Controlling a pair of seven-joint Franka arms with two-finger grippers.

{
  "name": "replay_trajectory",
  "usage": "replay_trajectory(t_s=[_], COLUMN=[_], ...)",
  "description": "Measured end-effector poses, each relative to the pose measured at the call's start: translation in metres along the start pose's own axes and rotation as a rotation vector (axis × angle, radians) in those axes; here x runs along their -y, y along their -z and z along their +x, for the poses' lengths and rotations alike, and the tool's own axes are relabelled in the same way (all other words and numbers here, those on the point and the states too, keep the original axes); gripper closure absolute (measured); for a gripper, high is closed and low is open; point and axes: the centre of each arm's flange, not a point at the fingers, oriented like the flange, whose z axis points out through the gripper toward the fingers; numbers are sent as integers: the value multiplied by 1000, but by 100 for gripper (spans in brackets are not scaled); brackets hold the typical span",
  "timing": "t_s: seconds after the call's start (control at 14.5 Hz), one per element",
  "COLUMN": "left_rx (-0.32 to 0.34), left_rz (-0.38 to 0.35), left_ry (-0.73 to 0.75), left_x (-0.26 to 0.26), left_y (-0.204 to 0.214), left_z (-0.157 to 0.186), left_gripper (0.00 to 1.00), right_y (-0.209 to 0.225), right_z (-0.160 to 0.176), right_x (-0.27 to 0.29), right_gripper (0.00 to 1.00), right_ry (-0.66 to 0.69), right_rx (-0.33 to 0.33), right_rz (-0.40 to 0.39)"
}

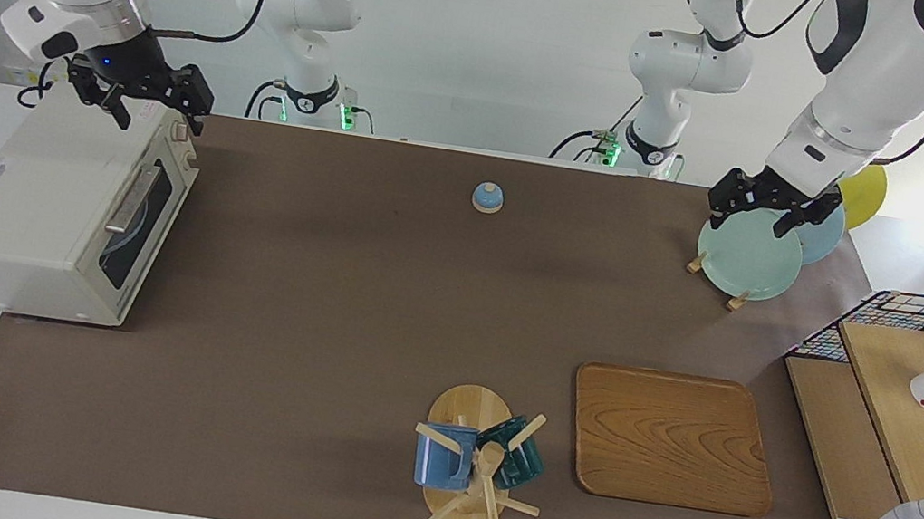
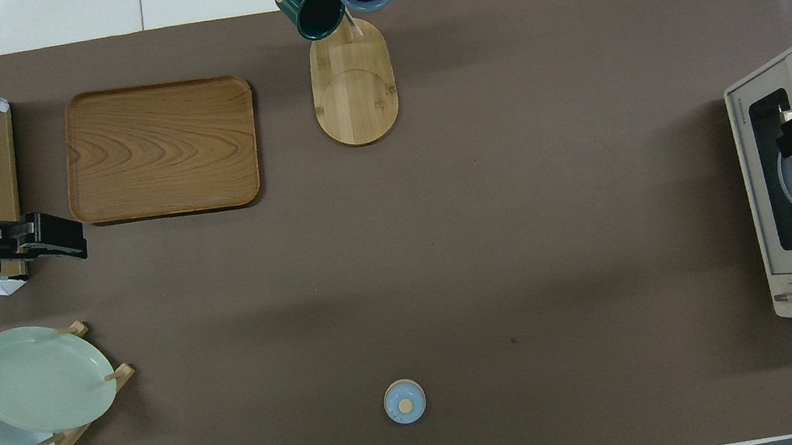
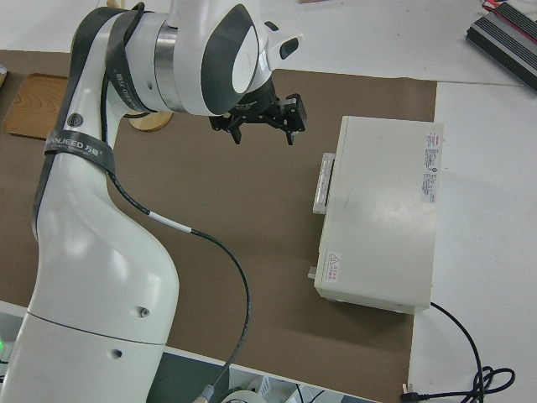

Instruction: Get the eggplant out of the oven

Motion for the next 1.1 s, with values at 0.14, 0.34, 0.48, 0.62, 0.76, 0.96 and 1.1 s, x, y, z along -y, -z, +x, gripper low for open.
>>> replay_trajectory(t_s=[0.14,0.34,0.48,0.62,0.76,0.96,1.1], left_rx=[0,0,0,0,0,0,0], left_rz=[0,0,0,0,0,0,0], left_ry=[0,0,0,0,0,0,0], left_x=[0,0,0,0,0,0,0], left_y=[0,0,0,0,0,0,0], left_z=[0,0,0,0,0,0,0], left_gripper=[0,0,0,0,0,0,0], right_y=[0,-14,-52,-91,-111,-123,-132], right_z=[0,6,8,3,0,1,2], right_x=[1,-1,-13,-29,-42,-50,-51], right_gripper=[0,30,53,73,94,99,99], right_ry=[17,41,40,30,23,39,39], right_rx=[1,-46,-108,-106,-89,-64,-56], right_rz=[0,-5,-14,-20,-53,-119,-125])
